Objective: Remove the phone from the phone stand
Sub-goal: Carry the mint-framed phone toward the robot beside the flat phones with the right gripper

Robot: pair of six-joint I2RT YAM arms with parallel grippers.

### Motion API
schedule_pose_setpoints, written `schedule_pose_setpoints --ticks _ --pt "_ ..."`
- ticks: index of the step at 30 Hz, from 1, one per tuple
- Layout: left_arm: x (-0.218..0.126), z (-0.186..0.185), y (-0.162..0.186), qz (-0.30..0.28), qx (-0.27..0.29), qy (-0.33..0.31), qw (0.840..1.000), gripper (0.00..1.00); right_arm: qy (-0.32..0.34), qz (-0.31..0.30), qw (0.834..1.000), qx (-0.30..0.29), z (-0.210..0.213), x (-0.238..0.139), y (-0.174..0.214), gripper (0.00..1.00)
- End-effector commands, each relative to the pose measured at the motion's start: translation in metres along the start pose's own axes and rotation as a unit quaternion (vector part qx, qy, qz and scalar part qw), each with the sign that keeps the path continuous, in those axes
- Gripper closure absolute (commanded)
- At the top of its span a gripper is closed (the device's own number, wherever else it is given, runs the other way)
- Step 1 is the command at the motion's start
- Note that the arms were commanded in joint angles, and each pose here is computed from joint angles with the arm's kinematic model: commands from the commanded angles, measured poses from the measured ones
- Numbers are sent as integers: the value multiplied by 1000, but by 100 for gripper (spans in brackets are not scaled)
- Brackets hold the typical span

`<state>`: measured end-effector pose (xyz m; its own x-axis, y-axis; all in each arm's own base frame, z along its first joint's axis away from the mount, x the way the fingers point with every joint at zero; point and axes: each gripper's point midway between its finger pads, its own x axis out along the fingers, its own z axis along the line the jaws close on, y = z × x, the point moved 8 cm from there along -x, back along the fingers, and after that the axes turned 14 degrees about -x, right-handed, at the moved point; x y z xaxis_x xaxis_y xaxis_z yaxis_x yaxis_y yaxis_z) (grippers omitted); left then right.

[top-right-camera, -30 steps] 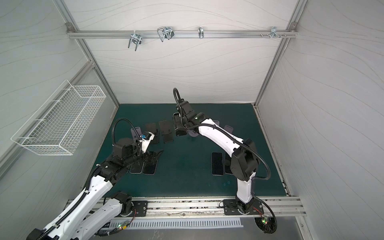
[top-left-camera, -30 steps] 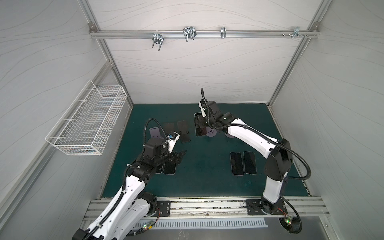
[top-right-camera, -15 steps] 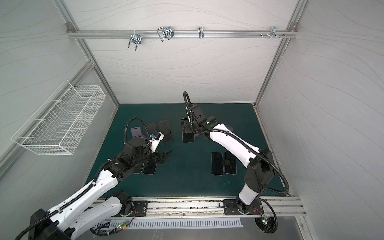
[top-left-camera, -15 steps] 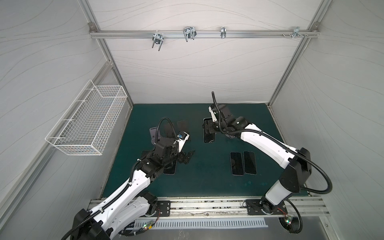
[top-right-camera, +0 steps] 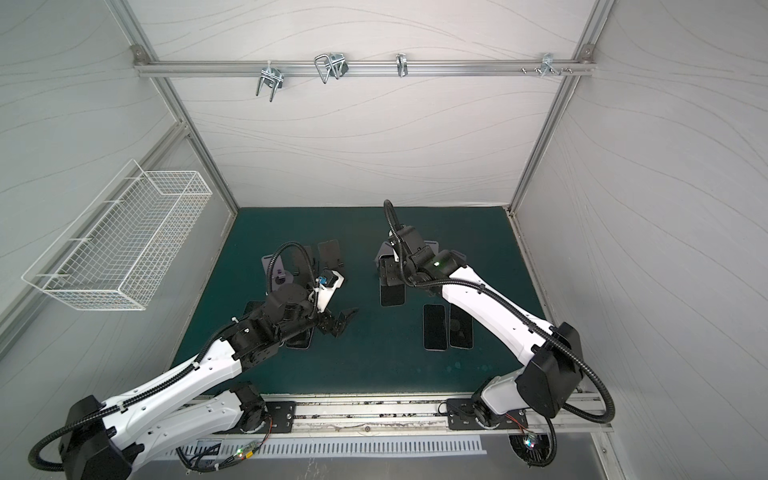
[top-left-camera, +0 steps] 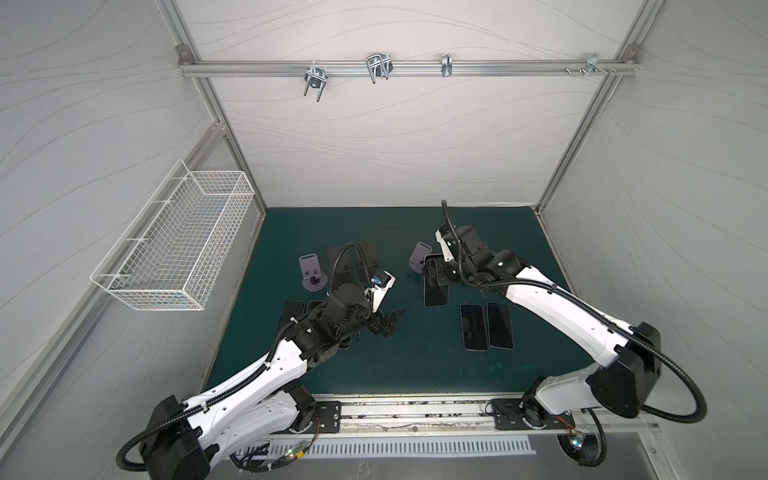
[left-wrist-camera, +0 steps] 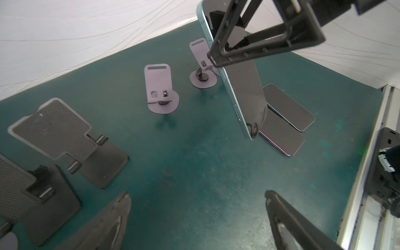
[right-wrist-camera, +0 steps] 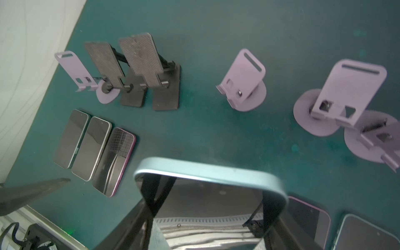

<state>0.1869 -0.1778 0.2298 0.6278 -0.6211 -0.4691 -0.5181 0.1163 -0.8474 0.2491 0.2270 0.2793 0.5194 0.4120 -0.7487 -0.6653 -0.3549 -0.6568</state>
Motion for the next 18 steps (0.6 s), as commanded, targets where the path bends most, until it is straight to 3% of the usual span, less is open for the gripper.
schedule_pose_setpoints --ticks 1,18 --pt "-1 -6 -5 -16 -3 7 1000 2 11 -2 1000 21 -5 -13 6 62" --pt "-12 -7 6 -1 -21 11 1000 2 37 89 994 55 -3 3 61 60"
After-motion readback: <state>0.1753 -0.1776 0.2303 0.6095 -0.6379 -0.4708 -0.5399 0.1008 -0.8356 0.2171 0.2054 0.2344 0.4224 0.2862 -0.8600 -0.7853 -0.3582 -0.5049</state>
